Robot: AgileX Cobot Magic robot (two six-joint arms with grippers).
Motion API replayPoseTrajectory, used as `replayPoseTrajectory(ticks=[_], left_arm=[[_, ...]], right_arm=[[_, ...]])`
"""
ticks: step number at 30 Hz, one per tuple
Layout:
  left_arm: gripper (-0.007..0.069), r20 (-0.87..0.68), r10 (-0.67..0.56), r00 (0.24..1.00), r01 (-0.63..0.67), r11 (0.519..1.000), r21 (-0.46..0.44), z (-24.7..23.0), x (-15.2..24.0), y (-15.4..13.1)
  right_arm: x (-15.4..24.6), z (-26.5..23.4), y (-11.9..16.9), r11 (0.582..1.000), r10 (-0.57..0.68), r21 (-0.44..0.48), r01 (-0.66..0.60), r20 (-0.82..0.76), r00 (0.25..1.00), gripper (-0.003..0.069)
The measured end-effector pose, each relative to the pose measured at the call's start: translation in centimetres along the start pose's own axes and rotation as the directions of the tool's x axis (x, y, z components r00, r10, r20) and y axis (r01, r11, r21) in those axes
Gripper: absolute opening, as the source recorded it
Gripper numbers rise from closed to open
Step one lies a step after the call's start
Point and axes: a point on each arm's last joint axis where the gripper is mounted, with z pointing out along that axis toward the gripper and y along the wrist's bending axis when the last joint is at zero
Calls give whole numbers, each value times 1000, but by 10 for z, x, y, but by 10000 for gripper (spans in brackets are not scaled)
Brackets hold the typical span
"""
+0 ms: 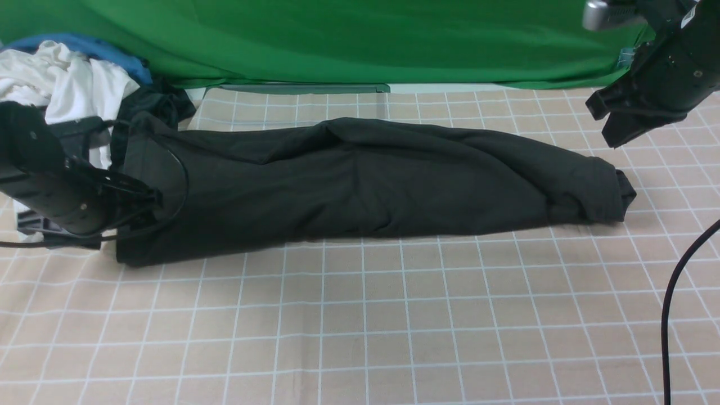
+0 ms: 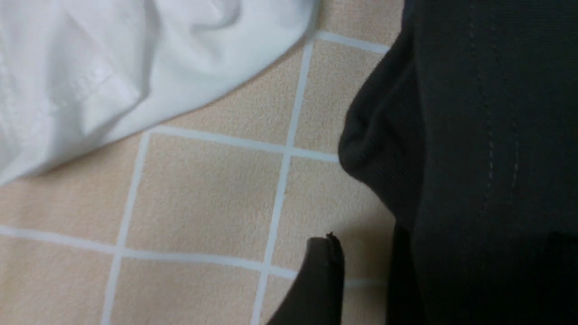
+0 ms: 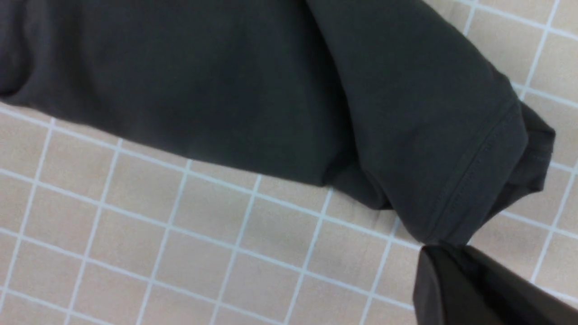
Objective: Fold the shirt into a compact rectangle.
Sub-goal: 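Pull the folded dark garment lengthwise by its ends to straighten it flat on the table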
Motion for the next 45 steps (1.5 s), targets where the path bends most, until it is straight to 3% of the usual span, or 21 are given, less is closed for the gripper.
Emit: replayPoseTrajectory(ticks=[3, 7, 9, 11, 14, 16, 21, 28, 30, 32, 34, 37, 45], left_arm=[[603, -6, 17, 1000, -16, 1000, 26, 9, 1, -1], [347, -3, 31, 1000, -31, 998, 56, 11, 0, -4], [164, -3, 42, 999, -42, 997, 59, 10, 0, -4], [71, -10, 66, 998, -65, 996, 60, 9, -2, -5], [55, -27, 109, 994, -107, 993, 52, 4, -6, -5], [55, -25, 125, 992, -124, 991, 46, -2, -9, -4], [55, 7, 164, 987, -164, 986, 20, -17, -14, -4], [55, 2, 172, 985, -172, 985, 15, -18, -14, -3], [55, -9, 173, 985, -173, 985, 18, -19, -13, -4], [55, -32, 175, 984, -174, 984, 25, -21, -14, -4], [55, -45, 171, 984, -170, 985, 29, -26, -16, -5], [55, -70, 171, 983, -169, 985, 34, -35, -15, -6], [55, -94, 103, 990, -111, 991, -81, -88, 12, 3]], right_arm=[[1, 0, -2, 1000, 6, 0, -6, -12, 1000, 48], [7, 12, -9, 1000, 27, -13, -29, -95, 995, 93], [9, 24, -14, 999, 42, -18, -45, -134, 990, 149], [10, 38, -19, 998, 54, -20, -58, -168, 984, 252], [10, 57, -24, 998, 57, -13, -61, -192, 980, 428], [9, 67, -25, 998, 58, -9, -61, -192, 980, 504], [8, 92, -31, 998, 66, 19, -64, -188, 980, 552], [11, 127, -36, 996, 89, 29, -85, -214, 973, 534], [12, 131, -35, 998, 69, 7, -70, -221, 973, 439], [12, 131, -34, 999, 41, -9, -44, -224, 974, 225], [13, 128, -34, 999, 30, -17, -35, -231, 972, 104], [15, 115, -36, 999, 35, -22, -42, -249, 968, 63], [36, 45, -34, 997, 60, -23, -68, -274, 960, 62]])
